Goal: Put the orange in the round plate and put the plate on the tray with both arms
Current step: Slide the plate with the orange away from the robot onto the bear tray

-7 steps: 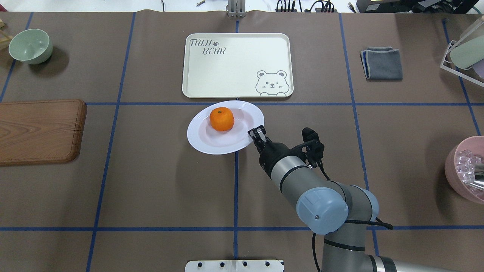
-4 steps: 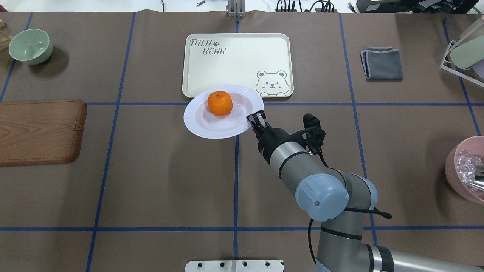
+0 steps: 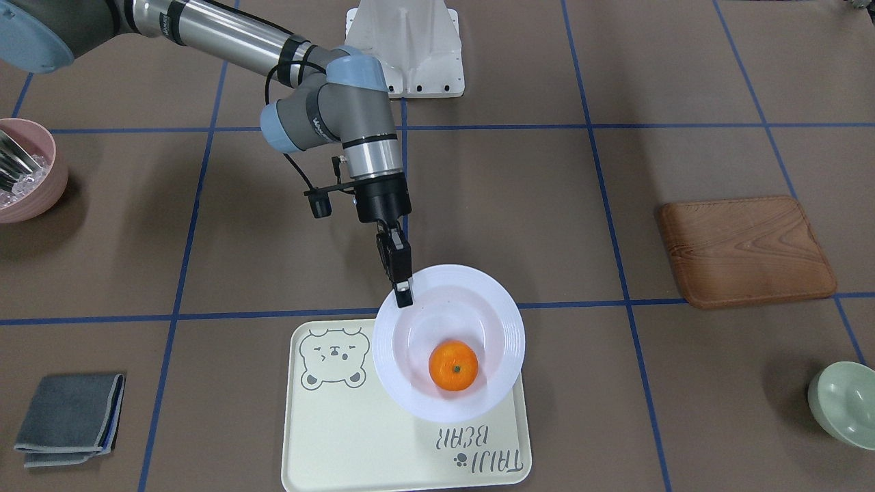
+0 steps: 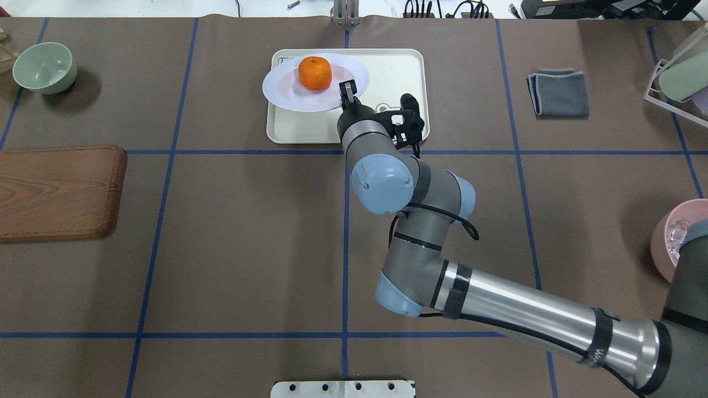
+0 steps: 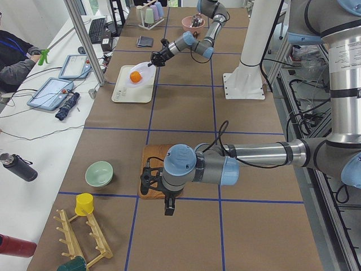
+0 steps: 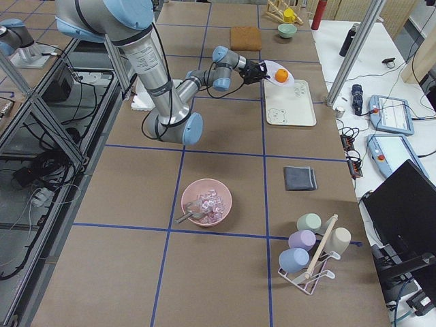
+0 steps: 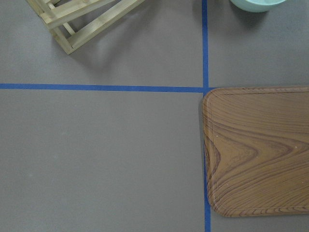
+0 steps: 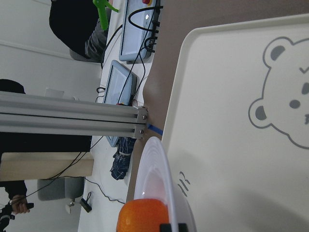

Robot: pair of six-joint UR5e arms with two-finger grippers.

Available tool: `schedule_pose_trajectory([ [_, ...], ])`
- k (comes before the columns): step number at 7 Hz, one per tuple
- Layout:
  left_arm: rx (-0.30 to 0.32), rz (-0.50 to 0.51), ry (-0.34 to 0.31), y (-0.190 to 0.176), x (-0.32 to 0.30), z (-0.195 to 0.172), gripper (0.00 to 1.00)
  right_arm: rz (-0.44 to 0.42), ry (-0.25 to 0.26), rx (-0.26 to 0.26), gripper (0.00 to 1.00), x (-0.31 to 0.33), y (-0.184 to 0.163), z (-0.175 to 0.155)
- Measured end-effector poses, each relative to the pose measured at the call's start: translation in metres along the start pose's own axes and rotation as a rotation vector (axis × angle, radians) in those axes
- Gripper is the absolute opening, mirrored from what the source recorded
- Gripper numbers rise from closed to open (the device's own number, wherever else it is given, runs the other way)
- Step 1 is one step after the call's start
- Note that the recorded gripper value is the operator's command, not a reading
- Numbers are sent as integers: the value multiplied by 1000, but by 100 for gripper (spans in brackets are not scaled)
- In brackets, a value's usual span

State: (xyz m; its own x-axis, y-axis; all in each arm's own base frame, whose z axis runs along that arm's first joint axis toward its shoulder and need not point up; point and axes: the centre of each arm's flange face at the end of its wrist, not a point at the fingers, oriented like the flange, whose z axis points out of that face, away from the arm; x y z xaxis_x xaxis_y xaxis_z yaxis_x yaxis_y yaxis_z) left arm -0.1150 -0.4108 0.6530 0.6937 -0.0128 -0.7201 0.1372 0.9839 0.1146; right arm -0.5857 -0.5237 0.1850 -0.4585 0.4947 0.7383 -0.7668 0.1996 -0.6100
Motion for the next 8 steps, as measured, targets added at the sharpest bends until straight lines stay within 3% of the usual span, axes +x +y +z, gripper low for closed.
schedule_pose_trajectory([
  [1, 2, 2, 0, -2, 1, -1, 98, 24, 9, 56, 0, -5, -7, 30],
  [2, 3, 3, 0, -3, 2, -1, 98, 34, 19, 103, 20, -2, -17, 53],
  [4, 6, 7, 0, -5, 3, -2, 98, 17, 41, 156, 100, 18, -26, 74],
  [5, 5, 7, 0, -5, 3, -2, 98, -32, 57, 143, 100, 28, -18, 70],
  [6, 5, 8, 0, -5, 3, -2, 98, -136, 73, 100, 100, 35, -7, 55],
  [8, 5, 8, 0, -5, 3, -1, 98, -385, 139, -72, 100, 28, -15, 8],
])
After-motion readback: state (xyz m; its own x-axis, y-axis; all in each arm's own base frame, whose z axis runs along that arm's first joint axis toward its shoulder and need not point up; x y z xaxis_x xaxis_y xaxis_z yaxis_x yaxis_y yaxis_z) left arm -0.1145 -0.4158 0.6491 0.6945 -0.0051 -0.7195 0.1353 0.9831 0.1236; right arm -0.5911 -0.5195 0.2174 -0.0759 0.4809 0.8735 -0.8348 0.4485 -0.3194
